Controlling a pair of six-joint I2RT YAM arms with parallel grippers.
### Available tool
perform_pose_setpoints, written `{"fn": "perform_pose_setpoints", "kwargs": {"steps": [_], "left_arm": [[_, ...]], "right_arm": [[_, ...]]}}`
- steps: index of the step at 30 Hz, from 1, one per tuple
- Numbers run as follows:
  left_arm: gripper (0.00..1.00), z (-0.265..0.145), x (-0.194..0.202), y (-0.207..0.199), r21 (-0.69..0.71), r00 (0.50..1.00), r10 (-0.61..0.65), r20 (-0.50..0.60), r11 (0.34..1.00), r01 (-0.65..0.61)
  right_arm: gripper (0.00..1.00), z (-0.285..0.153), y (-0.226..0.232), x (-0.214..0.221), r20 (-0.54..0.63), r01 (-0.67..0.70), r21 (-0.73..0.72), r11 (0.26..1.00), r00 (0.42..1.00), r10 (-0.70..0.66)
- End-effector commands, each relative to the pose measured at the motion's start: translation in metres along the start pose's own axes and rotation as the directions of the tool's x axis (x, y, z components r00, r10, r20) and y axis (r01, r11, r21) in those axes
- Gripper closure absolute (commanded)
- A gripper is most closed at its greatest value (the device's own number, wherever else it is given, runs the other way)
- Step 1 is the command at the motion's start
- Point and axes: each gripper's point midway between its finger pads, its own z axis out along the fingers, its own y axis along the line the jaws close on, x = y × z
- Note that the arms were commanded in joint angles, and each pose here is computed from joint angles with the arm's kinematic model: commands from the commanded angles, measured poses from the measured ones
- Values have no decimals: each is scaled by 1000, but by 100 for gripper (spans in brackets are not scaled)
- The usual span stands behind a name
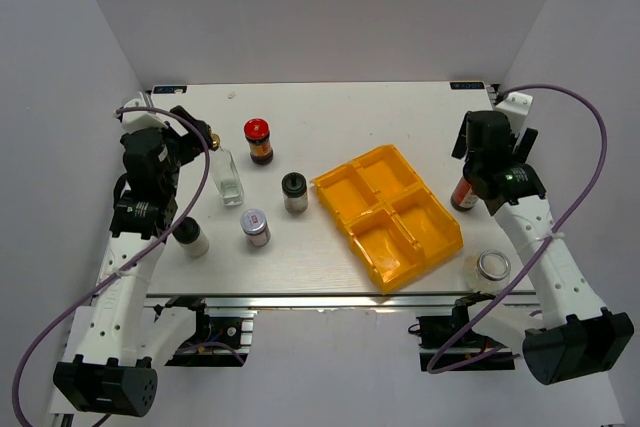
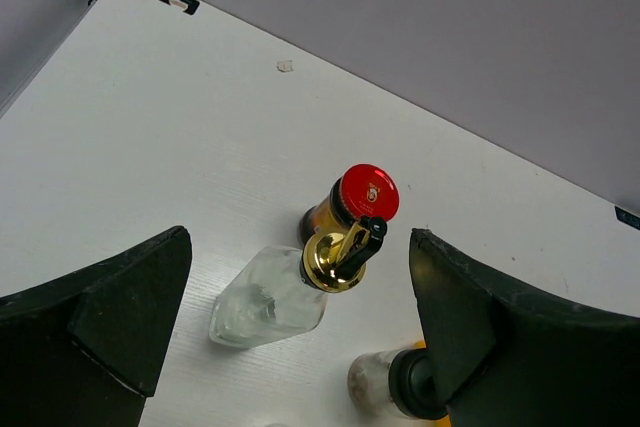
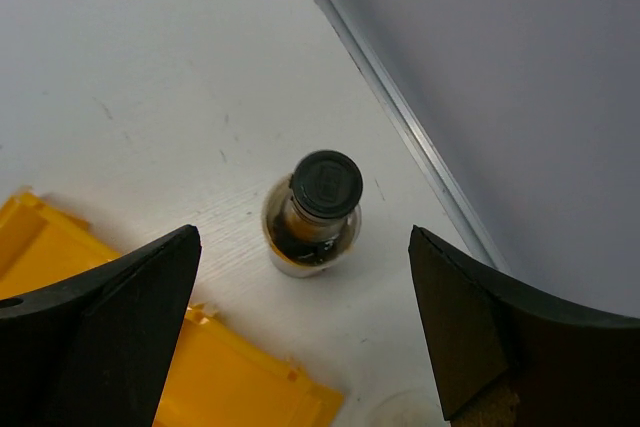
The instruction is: Organize the condiment bottles
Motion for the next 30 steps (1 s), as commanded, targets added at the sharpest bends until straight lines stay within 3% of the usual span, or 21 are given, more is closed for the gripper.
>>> {"fn": "perform_pose_setpoints", "kwargs": {"steps": [1, 7, 10, 19, 22, 25, 26, 30], "left_arm": [[2, -8, -14, -6, 37, 999, 10, 49, 999, -12], [2, -12, -17, -10, 64, 998, 3, 60, 998, -6], [2, -13, -17, -8, 62, 998, 1, 66, 998, -5], [2, -9, -14, -2, 23, 998, 0, 65, 1000, -2], [2, -9, -14, -2, 24, 998, -3, 66, 1000, 2], [2, -8, -14, -1, 20, 998, -3, 65, 1000, 1], [2, -7, -13, 0, 13, 998, -3, 63, 1000, 2], [2, -7, -15, 4, -10, 997, -10, 70, 1000, 11]], "right_arm": [[11, 4, -20, -9, 100, -93, 115, 989, 992, 81], [11, 26, -25, 7, 148, -125, 161, 979, 984, 102], [12, 36, -19, 8, 178, -136, 116, 984, 977, 114], [18, 68, -10, 21, 177, -104, 111, 988, 981, 84], [27, 73, -10, 22, 176, -107, 114, 988, 981, 86], [51, 73, -11, 22, 181, -111, 117, 987, 979, 88], [66, 72, -12, 23, 183, -116, 120, 986, 979, 92], [87, 59, -17, 7, 230, -126, 98, 987, 968, 101]]}}
